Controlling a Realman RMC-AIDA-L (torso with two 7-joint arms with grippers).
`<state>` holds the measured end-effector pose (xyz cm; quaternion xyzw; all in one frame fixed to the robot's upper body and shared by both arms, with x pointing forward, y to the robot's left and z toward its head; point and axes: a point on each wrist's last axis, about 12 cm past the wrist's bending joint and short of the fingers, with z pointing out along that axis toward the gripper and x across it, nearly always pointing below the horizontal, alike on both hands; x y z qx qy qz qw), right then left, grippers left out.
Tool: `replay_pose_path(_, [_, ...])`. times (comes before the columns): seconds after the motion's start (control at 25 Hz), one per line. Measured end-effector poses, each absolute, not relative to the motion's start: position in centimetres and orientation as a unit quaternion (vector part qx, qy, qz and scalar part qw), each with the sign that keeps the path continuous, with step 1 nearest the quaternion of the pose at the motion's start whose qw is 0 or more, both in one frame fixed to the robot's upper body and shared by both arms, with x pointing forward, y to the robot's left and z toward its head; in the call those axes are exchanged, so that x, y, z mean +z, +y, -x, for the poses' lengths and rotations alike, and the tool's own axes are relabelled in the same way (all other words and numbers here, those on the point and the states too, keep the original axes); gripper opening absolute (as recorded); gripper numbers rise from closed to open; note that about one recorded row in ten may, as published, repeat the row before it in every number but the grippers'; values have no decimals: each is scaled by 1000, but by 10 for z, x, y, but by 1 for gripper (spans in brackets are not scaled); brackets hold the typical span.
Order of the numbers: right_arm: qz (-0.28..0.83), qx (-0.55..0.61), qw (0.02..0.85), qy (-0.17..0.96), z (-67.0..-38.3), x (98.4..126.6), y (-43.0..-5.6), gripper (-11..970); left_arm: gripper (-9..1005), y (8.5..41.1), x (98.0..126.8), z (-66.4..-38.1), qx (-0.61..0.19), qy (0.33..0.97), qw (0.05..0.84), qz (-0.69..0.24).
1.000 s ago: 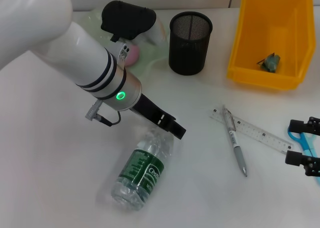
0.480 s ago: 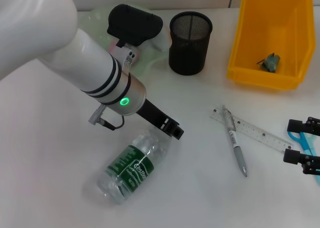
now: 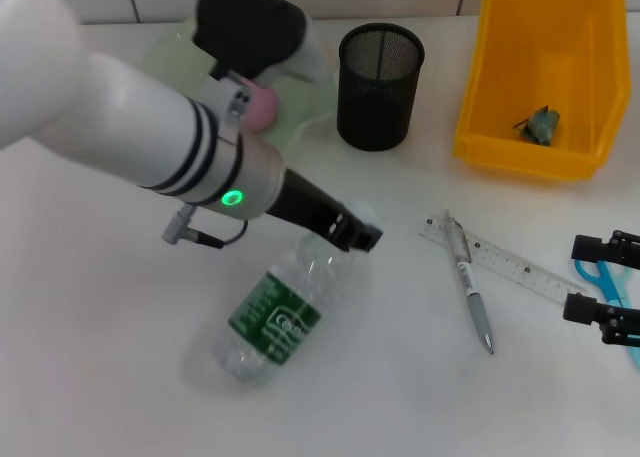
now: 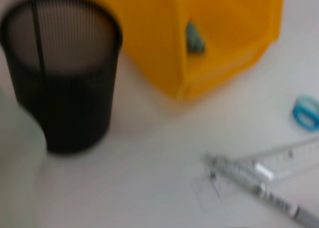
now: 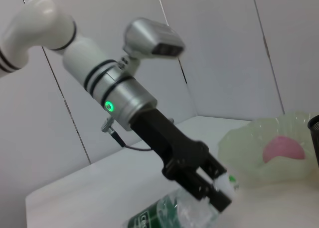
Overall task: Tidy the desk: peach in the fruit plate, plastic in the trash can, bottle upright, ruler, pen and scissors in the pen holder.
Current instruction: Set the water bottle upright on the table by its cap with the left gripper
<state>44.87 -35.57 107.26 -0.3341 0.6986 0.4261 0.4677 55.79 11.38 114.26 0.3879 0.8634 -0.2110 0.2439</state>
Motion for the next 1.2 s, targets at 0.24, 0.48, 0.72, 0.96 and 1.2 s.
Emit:
replay_pose_path(0.24, [331, 435, 468, 695, -452, 1072, -351, 801, 445, 133, 1158, -544, -228, 824, 338, -394])
replay_pose_path(0.48, [325, 443, 469, 692, -457, 1073, -347, 802, 447, 156, 1163, -544, -301, 785, 391, -375])
replay_pose_path(0.72, [320, 448, 467, 692, -459, 1073, -344, 802, 449, 180, 1161, -549, -386, 742, 419, -354])
replay_pose_path(0.96, [317, 449, 466, 693, -461, 1072, -341, 802, 451, 207, 1147, -552, -454, 690, 460, -325])
replay_pose_path(1.2, [314, 454, 466, 692, -465, 1071, -337, 802, 453, 225, 1129, -550, -475, 653, 497, -318])
